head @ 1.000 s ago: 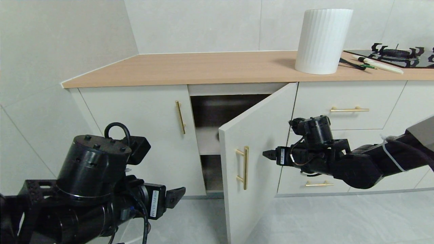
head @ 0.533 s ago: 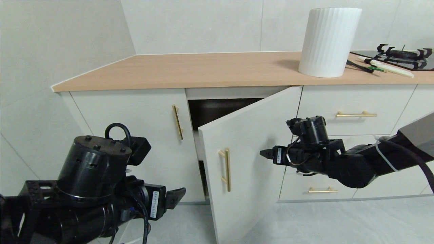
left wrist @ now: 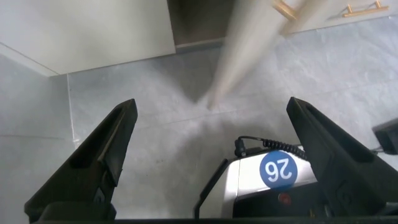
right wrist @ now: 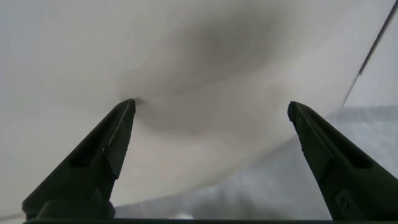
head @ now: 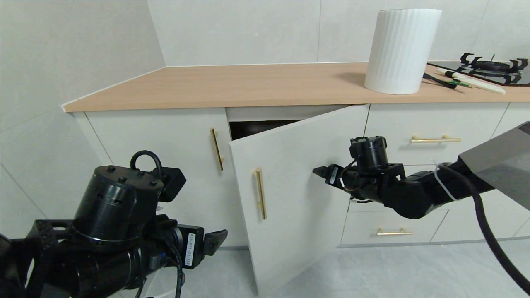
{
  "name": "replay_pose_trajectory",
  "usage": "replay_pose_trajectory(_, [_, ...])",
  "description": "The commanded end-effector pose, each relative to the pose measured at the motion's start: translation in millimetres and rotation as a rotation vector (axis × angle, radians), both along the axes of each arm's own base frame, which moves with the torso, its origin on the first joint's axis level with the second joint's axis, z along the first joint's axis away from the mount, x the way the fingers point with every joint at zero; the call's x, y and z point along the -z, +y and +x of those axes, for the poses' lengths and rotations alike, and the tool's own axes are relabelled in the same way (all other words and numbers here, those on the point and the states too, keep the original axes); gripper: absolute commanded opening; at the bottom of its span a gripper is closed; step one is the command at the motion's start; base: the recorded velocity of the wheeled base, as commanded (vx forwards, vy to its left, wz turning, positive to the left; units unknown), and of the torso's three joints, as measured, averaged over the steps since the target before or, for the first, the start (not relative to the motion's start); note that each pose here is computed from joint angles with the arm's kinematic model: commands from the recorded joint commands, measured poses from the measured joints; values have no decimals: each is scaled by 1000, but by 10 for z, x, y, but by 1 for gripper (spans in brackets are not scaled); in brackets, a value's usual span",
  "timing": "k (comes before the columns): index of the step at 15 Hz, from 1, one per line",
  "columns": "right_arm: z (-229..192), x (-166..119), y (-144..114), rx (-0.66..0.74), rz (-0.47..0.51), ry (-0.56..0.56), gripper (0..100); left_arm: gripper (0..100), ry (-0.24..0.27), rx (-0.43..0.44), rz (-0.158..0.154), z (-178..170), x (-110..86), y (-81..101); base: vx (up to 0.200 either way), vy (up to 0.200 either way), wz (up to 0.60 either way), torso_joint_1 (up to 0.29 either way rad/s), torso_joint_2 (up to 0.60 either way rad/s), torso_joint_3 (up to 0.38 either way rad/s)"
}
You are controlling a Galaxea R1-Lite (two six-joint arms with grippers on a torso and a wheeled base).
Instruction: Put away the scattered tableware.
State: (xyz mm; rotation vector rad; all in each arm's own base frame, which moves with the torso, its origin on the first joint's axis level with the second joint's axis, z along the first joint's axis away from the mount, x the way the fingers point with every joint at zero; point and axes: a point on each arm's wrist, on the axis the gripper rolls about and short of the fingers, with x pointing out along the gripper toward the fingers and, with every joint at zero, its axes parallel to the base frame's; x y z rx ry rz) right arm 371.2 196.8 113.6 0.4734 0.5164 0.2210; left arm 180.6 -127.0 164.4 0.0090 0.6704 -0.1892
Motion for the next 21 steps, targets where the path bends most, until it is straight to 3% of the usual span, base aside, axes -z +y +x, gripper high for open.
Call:
replay_pose_trajectory(1, [137, 144, 64, 42, 1, -3, 100, 100, 1, 0, 0, 0, 3, -4, 0, 0, 0, 0, 0, 0])
replay_pose_trajectory(7, [417, 338, 131, 183, -27, -53, 100, 100, 2, 0, 1, 2, 6, -5, 0, 0, 0, 0, 0, 0])
replay_pose_trajectory(21, [759, 460, 173, 411, -58, -151, 100, 100, 1, 0, 0, 0, 3, -4, 0, 0, 0, 0, 0, 0])
